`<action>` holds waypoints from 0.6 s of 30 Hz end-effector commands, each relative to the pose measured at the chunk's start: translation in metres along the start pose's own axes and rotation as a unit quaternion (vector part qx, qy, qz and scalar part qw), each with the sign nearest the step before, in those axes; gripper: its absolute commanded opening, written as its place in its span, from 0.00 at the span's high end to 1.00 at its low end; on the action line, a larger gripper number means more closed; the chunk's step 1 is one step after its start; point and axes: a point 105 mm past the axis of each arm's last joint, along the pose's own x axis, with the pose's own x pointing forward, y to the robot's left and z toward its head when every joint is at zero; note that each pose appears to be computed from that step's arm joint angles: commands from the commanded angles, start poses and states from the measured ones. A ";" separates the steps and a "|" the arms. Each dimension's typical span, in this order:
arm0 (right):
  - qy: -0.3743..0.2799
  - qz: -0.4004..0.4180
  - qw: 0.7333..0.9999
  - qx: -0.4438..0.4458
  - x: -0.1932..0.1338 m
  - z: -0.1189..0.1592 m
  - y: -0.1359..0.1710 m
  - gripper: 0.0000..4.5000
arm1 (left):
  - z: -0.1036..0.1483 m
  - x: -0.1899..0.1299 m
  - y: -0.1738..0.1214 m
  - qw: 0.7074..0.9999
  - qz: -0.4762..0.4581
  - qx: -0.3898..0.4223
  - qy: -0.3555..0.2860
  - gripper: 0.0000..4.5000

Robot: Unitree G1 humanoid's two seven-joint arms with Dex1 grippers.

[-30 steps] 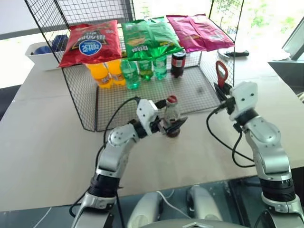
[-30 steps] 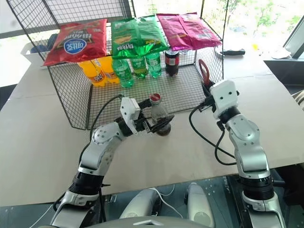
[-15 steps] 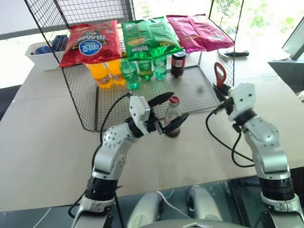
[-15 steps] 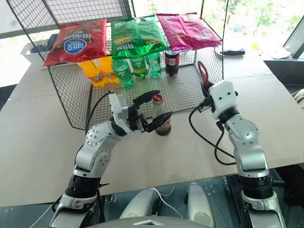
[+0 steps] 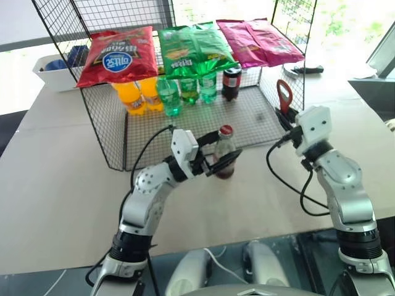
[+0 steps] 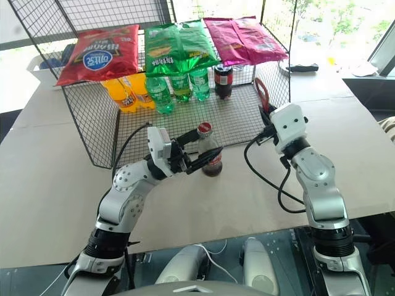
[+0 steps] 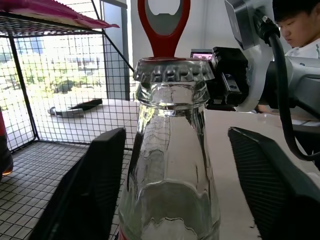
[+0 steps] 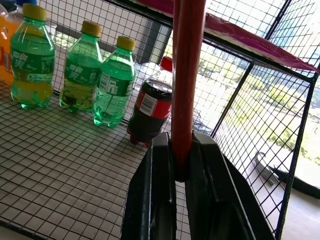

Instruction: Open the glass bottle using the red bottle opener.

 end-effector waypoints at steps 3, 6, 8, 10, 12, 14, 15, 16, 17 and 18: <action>-0.030 0.000 1.000 -0.008 0.002 0.015 0.000 1.00 | 0.006 0.003 -0.002 1.000 -0.005 0.001 -0.016 0.67; -0.031 0.036 0.998 -0.029 0.005 0.016 0.014 1.00 | 0.004 0.002 -0.003 1.000 -0.007 0.003 -0.009 0.67; -0.032 0.056 0.997 -0.046 0.005 0.016 0.021 1.00 | 0.003 0.002 -0.004 1.000 -0.007 0.003 -0.007 0.67; -0.039 0.081 0.994 -0.065 0.008 0.018 0.034 1.00 | 0.002 0.001 -0.005 1.000 -0.008 0.003 -0.003 0.67; -0.049 0.109 0.988 -0.093 0.009 0.020 0.047 1.00 | 0.000 0.001 -0.006 1.000 -0.009 0.003 0.000 0.67; -0.058 0.138 0.979 -0.138 0.009 0.020 0.061 1.00 | -0.002 0.001 -0.005 1.000 -0.006 0.003 0.003 0.67; -0.061 0.147 0.975 -0.154 0.008 0.019 0.066 1.00 | -0.002 0.000 -0.005 1.000 -0.005 0.004 0.005 0.67; -0.063 0.155 0.971 -0.170 0.007 0.017 0.070 1.00 | -0.003 0.000 -0.005 1.000 -0.004 0.004 0.006 0.67; -0.063 0.163 0.968 -0.180 0.006 0.014 0.074 1.00 | -0.003 0.000 -0.005 1.000 -0.003 0.005 0.006 0.67; -0.066 0.174 0.963 -0.193 0.005 0.012 0.080 1.00 | -0.003 0.000 -0.004 1.000 -0.002 0.005 0.007 0.67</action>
